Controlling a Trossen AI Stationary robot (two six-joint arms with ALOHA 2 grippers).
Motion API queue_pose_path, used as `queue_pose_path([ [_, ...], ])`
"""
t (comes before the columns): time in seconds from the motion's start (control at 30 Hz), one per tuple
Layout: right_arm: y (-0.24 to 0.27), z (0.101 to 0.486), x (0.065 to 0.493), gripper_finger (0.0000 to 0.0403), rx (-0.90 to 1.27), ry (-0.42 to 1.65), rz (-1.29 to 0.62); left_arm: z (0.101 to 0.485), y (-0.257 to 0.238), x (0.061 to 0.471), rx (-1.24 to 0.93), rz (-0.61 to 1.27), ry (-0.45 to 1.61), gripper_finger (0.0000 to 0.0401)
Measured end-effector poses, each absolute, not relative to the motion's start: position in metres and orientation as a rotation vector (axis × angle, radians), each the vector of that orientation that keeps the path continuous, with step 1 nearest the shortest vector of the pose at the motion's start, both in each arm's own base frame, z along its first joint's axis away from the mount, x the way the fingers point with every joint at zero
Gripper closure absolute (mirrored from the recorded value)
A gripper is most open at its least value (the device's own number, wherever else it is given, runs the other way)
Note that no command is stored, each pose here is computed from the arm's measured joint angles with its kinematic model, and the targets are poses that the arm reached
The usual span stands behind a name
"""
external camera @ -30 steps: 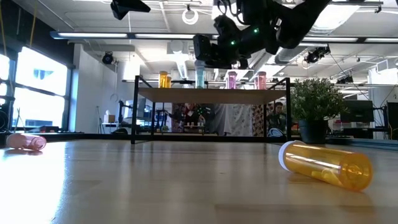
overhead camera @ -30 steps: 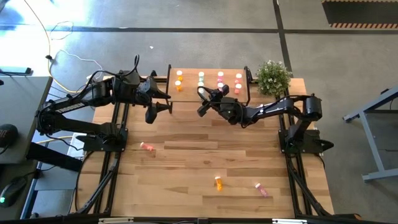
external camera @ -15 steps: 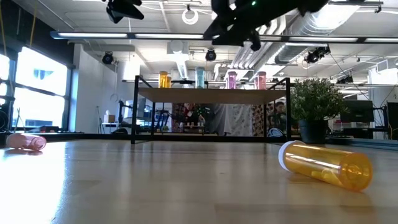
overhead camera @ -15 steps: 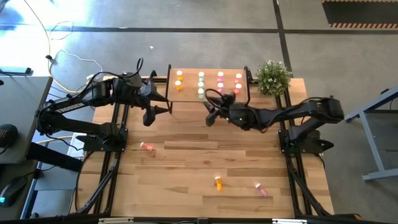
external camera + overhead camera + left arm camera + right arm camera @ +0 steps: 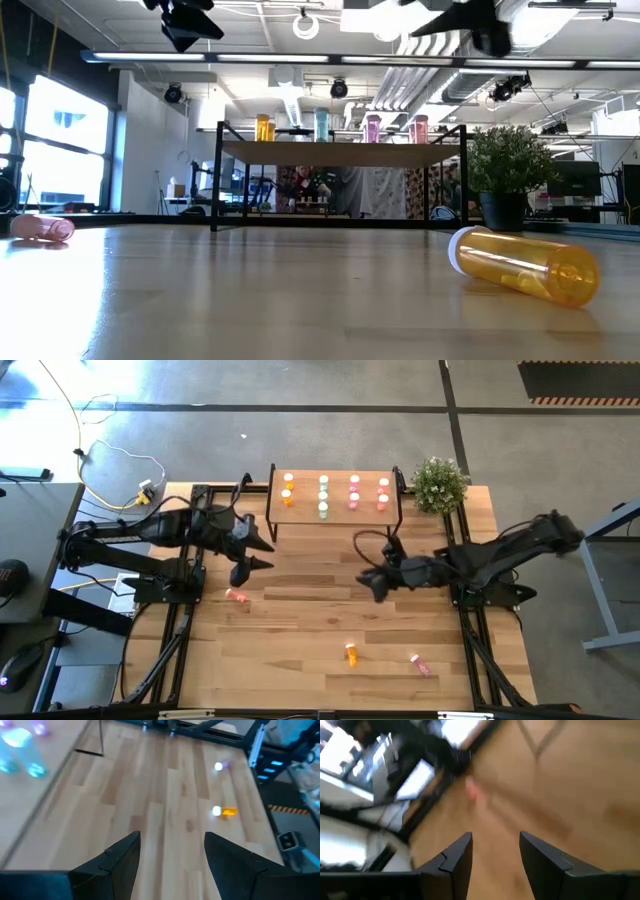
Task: Pick and place medicine bottles onto shelf by color
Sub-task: Put the purple pill bottle aligned with the other purple pill bottles
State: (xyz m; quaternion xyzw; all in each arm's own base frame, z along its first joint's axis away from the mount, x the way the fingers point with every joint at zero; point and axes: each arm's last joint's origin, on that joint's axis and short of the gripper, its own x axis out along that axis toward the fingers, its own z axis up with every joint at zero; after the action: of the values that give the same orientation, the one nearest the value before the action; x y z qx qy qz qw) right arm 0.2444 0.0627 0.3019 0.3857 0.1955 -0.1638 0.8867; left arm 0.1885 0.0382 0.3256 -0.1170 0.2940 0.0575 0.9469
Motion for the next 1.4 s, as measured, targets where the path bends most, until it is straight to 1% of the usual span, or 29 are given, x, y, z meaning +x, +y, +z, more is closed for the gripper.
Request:
queue_pose_path([
  [0.1, 0.073, 0.298, 0.233, 0.0249, 0.898, 0.523, -0.294, 0.318, 0.031, 0.191, -0.277, 0.096, 0.603, 0.0190],
  [0.27, 0.087, 0.286, 0.216, 0.0249, 1.021, 0.806, -0.248, 0.311, 0.020, 0.195, -0.311, 0.077, 0.605, 0.0190],
  [0.43, 0.105, 0.277, 0.200, 0.0249, 1.072, 1.041, -0.223, 0.309, 0.011, 0.197, -0.322, 0.096, 0.598, 0.0190],
  [0.63, 0.126, 0.274, 0.183, 0.0249, 1.064, 1.161, -0.200, 0.311, 0.003, 0.199, -0.363, 0.082, 0.572, 0.0190],
  [0.9, 0.151, 0.266, 0.161, 0.0249, 1.022, 1.282, -0.230, 0.314, -0.006, 0.200, -0.427, 0.068, 0.550, 0.0190],
  [1.13, 0.176, 0.245, 0.157, 0.0249, 0.910, 1.369, -0.252, 0.319, -0.014, 0.203, -0.452, 0.037, 0.490, 0.0190],
  [1.27, 0.187, 0.232, 0.157, 0.0248, 0.846, 1.420, -0.266, 0.319, -0.017, 0.203, -0.485, 0.031, 0.491, 0.0190],
  [1.4, 0.195, 0.223, 0.155, 0.0238, 0.802, 1.458, -0.270, 0.319, -0.019, 0.202, -0.494, 0.024, 0.494, 0.0190],
])
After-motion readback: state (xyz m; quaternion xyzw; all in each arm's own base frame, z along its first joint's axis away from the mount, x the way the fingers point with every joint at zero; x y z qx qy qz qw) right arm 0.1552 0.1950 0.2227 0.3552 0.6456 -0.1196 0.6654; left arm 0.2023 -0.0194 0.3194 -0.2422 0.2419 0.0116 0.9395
